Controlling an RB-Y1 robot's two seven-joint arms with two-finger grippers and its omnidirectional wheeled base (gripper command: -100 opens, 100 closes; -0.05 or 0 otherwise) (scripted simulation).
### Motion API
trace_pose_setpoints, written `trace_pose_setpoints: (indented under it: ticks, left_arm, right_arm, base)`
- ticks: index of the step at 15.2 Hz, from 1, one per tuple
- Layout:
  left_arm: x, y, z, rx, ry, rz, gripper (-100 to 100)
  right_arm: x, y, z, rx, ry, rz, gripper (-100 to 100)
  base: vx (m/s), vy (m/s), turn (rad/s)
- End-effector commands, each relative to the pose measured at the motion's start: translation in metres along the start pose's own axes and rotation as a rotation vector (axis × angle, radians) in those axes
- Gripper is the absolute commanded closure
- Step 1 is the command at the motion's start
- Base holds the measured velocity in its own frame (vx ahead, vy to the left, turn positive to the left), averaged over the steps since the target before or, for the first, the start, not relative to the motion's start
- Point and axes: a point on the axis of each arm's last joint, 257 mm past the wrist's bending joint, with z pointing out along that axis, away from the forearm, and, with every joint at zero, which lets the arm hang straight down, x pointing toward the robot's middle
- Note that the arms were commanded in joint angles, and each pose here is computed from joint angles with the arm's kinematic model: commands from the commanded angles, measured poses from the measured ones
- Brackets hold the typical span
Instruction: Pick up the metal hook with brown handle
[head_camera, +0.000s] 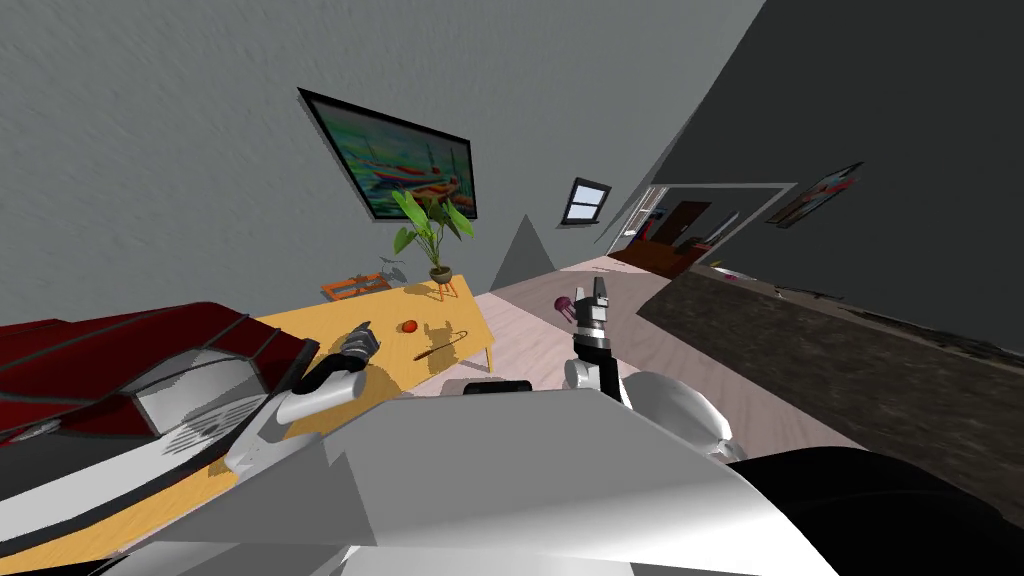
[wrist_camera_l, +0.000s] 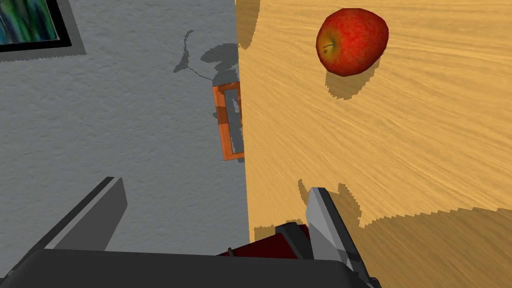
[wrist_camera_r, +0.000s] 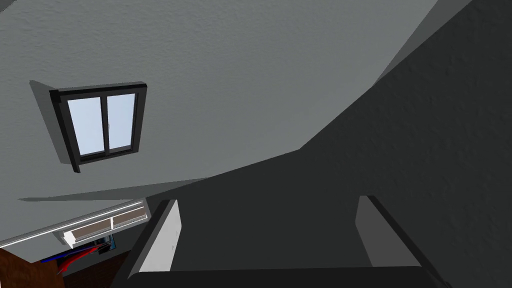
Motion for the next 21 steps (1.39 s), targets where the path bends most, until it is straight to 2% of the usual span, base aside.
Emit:
trace_pose_setpoints:
  ticks: [1,2,3,5,6,8,9,12,13,14,15,17,18,20,21]
  left_arm:
    - [-0.014,0.016,0.003,-0.059,-0.028,-0.01,-100]
    - [-0.015,0.019,0.003,-0.071,-0.03,-0.01,-100]
    - [-0.03,0.032,0.006,-0.113,-0.061,-0.027,-100]
    - [-0.031,0.041,0.005,-0.146,-0.067,-0.028,-100]
    - [-0.045,0.055,0.006,-0.188,-0.097,-0.047,-100]
    - [-0.046,0.063,0.005,-0.22,-0.102,-0.048,-100]
    - [-0.059,0.076,0.005,-0.26,-0.131,-0.069,-100]
    - [-0.06,0.084,0.002,-0.294,-0.136,-0.07,-100]
    - [-0.072,0.101,0.0,-0.346,-0.165,-0.094,-100]
    - [-0.072,0.106,-0.002,-0.366,-0.168,-0.095,-100]
    - [-0.082,0.117,-0.003,-0.402,-0.192,-0.119,-100]
    - [-0.083,0.126,-0.007,-0.437,-0.197,-0.121,-100]
    - [-0.091,0.14,-0.011,-0.482,-0.221,-0.148,-100]
    - [-0.091,0.146,-0.014,-0.507,-0.225,-0.149,-100]
    - [-0.099,0.16,-0.019,-0.552,-0.247,-0.176,-100]
  right_arm:
    - [0.0,0.0,0.0,0.0,0.0,0.0,0]
    - [0.0,0.0,0.0,0.0,0.0,0.0,0]
    - [0.0,0.0,0.0,0.0,0.0,0.0,0]
    - [0.0,0.0,0.0,0.0,0.0,0.0,0]
    - [0.0,0.0,0.0,0.0,0.0,0.0,0]
    - [0.0,0.0,0.0,0.0,0.0,0.0,0]
    - [0.0,0.0,0.0,0.0,0.0,0.0,0]
    - [0.0,0.0,0.0,0.0,0.0,0.0,0]
    - [0.0,0.0,0.0,0.0,0.0,0.0,0]
    - [0.0,0.0,0.0,0.0,0.0,0.0,0]
    - [0.0,0.0,0.0,0.0,0.0,0.0,0]
    - [0.0,0.0,0.0,0.0,0.0,0.0,0]
    - [0.0,0.0,0.0,0.0,0.0,0.0,0]
    - [0.0,0.0,0.0,0.0,0.0,0.0,0]
    - [0.0,0.0,0.0,0.0,0.0,0.0,0]
  base:
    - [-0.003,-0.023,-0.212]
    - [-0.001,-0.014,-0.099]
    - [-0.001,-0.02,-0.198]
    - [-0.002,-0.017,-0.145]
    - [0.0,-0.019,-0.204]
    - [-0.001,-0.015,-0.15]
    - [0.001,-0.019,-0.202]
    - [0.001,-0.012,-0.082]
    - [0.0,-0.016,-0.155]
    - [0.0,-0.017,-0.209]
    - [0.001,-0.022,-0.311]
    - [0.004,-0.014,-0.148]
    - [0.008,-0.018,-0.138]
    - [0.005,-0.015,-0.142]
    - [0.003,-0.016,-0.16]
